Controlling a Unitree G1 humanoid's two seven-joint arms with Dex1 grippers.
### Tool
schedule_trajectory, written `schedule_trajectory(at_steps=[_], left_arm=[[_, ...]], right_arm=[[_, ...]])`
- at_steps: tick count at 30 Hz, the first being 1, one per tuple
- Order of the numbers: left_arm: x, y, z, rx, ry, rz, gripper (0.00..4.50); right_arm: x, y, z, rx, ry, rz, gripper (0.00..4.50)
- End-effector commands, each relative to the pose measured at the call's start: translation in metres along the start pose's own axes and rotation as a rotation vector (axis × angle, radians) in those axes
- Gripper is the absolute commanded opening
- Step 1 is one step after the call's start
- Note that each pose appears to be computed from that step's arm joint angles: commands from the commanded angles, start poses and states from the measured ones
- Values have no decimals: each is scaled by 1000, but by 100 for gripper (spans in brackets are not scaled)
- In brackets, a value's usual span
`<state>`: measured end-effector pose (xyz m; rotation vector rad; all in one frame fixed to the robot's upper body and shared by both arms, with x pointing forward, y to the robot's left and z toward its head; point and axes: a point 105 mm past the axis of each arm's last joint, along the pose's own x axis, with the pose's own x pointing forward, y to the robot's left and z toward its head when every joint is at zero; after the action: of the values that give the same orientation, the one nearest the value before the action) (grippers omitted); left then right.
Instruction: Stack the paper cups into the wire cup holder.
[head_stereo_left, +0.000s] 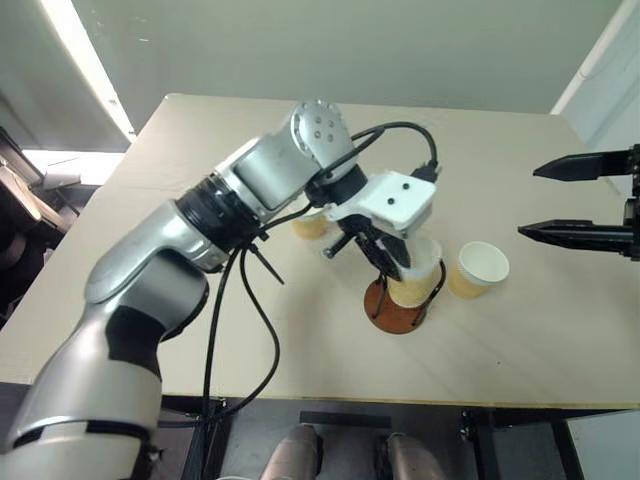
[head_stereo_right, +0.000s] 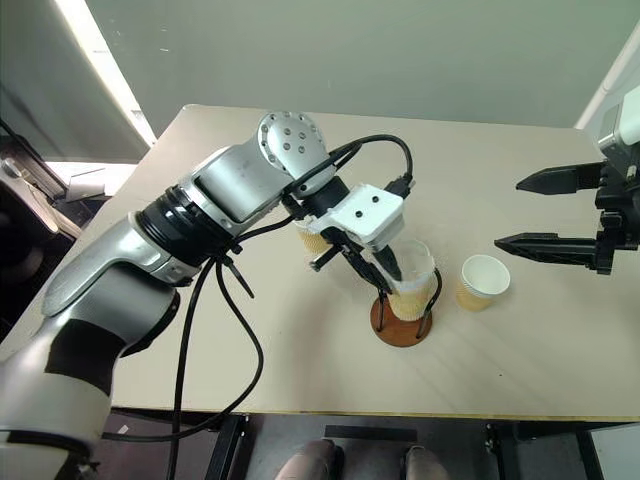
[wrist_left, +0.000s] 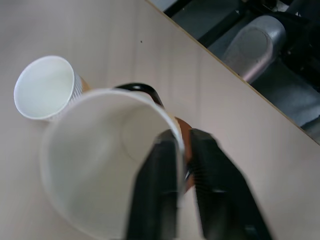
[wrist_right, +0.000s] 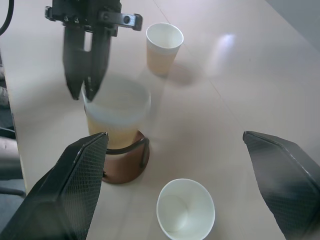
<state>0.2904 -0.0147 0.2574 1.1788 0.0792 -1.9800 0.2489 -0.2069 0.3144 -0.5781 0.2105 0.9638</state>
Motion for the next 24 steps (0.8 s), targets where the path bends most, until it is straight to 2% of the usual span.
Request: schedule_trajectory(at_steps=[1,4,7,8,14,19,24], left_arm=[[-15,6,19,7,-68,41,207],[-25,6,29,-28,-133,66,317],[-44,3,27,-81,-168,119,427],[-50,0,25,-101,-173,135,449],[-80,-18,11,-211,-193,221,449],[-108,-58,-1,-310,-170,296,449],[-119,-80,-9,-397,-161,381,449]], right_arm=[[-5,-2,6,-50,-2,-45,450],[4,0,1,-36,-9,-22,450],[19,8,-10,-52,31,29,450],[24,10,-14,-60,44,43,450],[44,13,-35,-119,119,79,450],[68,15,-61,-198,218,132,450],[78,9,-86,-262,325,147,450]])
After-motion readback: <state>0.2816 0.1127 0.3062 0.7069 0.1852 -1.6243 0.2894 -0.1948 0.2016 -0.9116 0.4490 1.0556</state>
